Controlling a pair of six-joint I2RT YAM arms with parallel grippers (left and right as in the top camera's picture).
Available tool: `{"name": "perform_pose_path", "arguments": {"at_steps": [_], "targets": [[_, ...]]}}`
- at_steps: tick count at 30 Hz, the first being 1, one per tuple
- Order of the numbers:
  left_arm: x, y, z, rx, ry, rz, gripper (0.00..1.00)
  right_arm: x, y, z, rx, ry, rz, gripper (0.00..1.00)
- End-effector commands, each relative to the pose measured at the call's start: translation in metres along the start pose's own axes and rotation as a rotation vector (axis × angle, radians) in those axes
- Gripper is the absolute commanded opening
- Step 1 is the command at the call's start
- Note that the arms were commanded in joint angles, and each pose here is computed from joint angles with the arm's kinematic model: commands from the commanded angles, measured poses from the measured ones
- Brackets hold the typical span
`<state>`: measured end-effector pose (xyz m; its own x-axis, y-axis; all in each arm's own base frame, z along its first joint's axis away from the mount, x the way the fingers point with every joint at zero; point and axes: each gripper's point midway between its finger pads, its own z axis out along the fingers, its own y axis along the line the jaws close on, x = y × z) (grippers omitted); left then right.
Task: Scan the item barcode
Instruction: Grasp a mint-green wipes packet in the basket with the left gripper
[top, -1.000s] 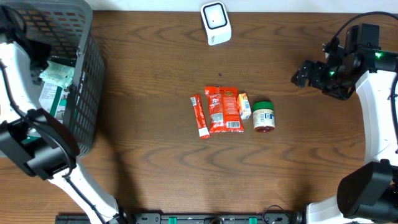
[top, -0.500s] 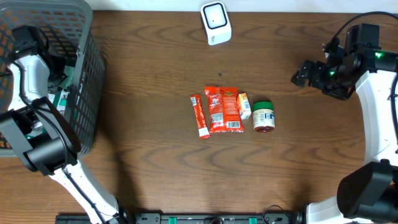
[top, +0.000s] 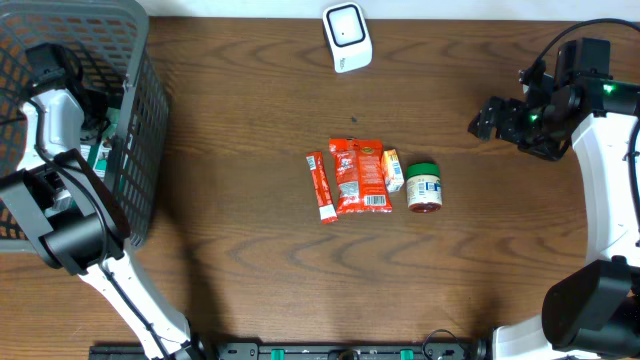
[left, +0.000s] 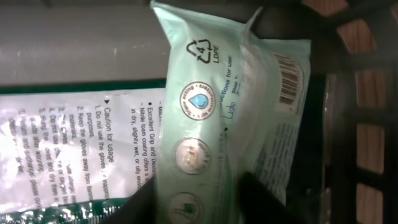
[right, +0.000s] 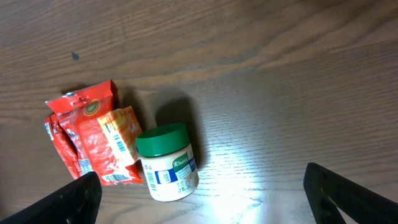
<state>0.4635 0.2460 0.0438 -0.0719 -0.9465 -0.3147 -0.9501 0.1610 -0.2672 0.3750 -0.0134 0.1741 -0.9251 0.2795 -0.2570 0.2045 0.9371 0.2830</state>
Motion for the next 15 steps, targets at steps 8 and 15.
{"name": "perform_pose_path", "arguments": {"at_steps": [8, 15], "targets": [[-0.022, 0.001, -0.041, 0.035, -0.042, 0.032, 0.07, -0.001, -0.002, -0.004, -0.006, -0.01, 0.005, 0.99], [-0.06, -0.009, -0.149, 0.171, -0.19, 0.005, 0.07, -0.001, -0.002, -0.004, -0.006, -0.01, 0.005, 0.99]]}}
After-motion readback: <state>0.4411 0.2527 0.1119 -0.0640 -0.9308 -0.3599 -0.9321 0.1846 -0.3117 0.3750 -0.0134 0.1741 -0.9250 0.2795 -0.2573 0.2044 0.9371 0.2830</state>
